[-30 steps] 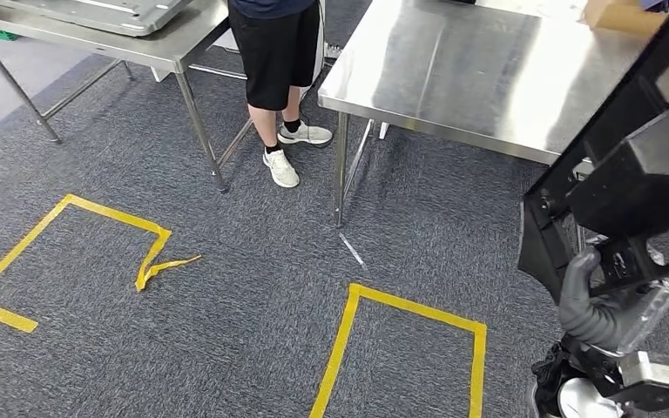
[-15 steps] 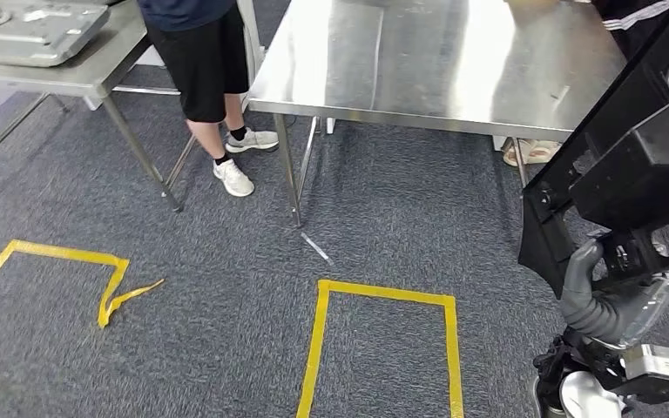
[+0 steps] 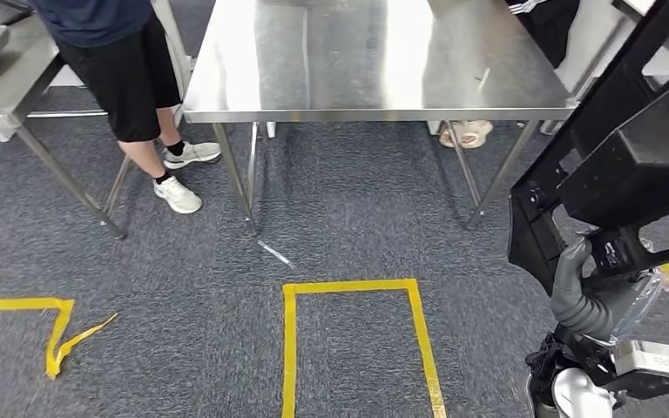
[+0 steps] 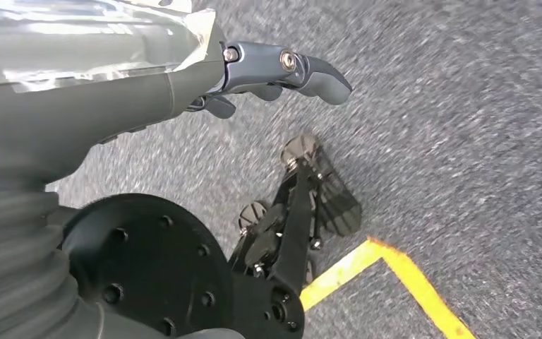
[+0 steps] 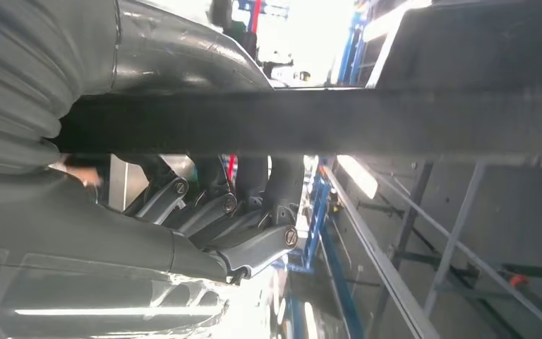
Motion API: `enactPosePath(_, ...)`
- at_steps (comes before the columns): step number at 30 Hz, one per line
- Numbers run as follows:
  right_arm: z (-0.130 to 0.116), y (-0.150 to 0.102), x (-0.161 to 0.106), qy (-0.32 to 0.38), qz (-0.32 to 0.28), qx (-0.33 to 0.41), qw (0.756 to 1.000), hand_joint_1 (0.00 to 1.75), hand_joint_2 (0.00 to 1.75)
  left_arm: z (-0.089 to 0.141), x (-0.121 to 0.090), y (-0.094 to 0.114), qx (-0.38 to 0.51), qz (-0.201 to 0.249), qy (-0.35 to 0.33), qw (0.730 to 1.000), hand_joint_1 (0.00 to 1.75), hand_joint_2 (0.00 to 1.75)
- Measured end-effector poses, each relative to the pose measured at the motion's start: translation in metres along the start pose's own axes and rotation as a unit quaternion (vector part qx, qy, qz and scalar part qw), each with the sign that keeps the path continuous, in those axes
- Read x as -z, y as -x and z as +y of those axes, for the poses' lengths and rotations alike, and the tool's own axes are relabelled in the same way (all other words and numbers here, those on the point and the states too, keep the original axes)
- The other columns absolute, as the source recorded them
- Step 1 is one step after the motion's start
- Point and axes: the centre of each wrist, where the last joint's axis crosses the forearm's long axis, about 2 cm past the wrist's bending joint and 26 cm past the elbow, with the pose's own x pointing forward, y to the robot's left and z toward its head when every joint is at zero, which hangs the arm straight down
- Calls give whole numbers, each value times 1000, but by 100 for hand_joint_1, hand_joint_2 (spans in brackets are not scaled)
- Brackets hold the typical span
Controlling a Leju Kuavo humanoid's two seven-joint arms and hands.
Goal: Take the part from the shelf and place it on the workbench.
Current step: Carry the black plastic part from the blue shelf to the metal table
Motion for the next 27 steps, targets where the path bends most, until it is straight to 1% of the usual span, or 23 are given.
enactPosePath(5, -1, 1, 2, -5, -1, 0, 1000, 175, 175, -1, 0, 1, -1, -1, 12, 1000, 0, 175)
enactPosePath(11, 2, 2, 10, -7, -8, 2, 1000, 175, 175, -3, 0, -1, -1, 7, 10, 1000, 0, 175)
enactPosePath(27, 6, 2, 9, -13, -13, -5, 1000, 175, 175, -5, 0, -2, 2, 9, 10, 1000, 0, 175)
